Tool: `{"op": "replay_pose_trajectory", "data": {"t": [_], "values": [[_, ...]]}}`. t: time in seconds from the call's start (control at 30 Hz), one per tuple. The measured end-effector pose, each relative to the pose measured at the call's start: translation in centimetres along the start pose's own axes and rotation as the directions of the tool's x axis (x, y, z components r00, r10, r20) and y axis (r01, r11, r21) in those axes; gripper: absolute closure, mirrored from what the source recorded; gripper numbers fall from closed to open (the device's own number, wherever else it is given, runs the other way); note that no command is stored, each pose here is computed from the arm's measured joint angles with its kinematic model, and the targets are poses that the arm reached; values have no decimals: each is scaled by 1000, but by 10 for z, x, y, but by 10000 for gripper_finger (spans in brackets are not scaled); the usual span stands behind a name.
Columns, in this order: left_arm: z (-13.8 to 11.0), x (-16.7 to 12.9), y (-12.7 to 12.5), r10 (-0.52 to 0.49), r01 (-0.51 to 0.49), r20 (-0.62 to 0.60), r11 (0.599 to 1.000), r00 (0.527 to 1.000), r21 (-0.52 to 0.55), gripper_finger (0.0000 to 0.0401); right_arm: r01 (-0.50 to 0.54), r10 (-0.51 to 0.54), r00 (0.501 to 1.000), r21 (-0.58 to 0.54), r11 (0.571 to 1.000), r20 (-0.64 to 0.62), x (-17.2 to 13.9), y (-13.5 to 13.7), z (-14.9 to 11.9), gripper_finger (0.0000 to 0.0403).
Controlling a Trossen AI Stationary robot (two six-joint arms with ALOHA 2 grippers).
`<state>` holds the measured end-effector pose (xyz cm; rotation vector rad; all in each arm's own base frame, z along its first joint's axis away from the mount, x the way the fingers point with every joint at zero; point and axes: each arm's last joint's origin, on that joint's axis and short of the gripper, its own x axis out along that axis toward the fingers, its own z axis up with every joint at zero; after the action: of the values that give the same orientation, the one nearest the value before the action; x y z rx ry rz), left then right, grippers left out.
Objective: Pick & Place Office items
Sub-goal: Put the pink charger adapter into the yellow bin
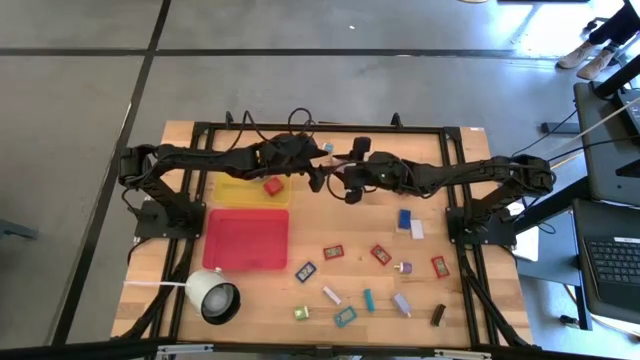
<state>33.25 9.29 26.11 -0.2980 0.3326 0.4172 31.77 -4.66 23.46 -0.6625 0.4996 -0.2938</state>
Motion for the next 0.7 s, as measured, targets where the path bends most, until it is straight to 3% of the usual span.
{"op": "replay_pose_trajectory", "data": {"t": [0.17, 0.43, 0.7], "values": [[0, 0, 0, 14, -14, 8, 999, 1000, -35, 124, 19, -17, 999, -55, 998, 38, -1, 0, 5, 196], [4, 0, -2, -41, 44, 31, 993, 999, -113, 130, 45, -37, 996, -102, 994, 76, -2, -1, 9, 196], [4, 0, -2, -45, 51, 37, 986, 998, -162, 203, 53, -44, 996, -133, 990, 71, -2, -2, 9, 196]]}}
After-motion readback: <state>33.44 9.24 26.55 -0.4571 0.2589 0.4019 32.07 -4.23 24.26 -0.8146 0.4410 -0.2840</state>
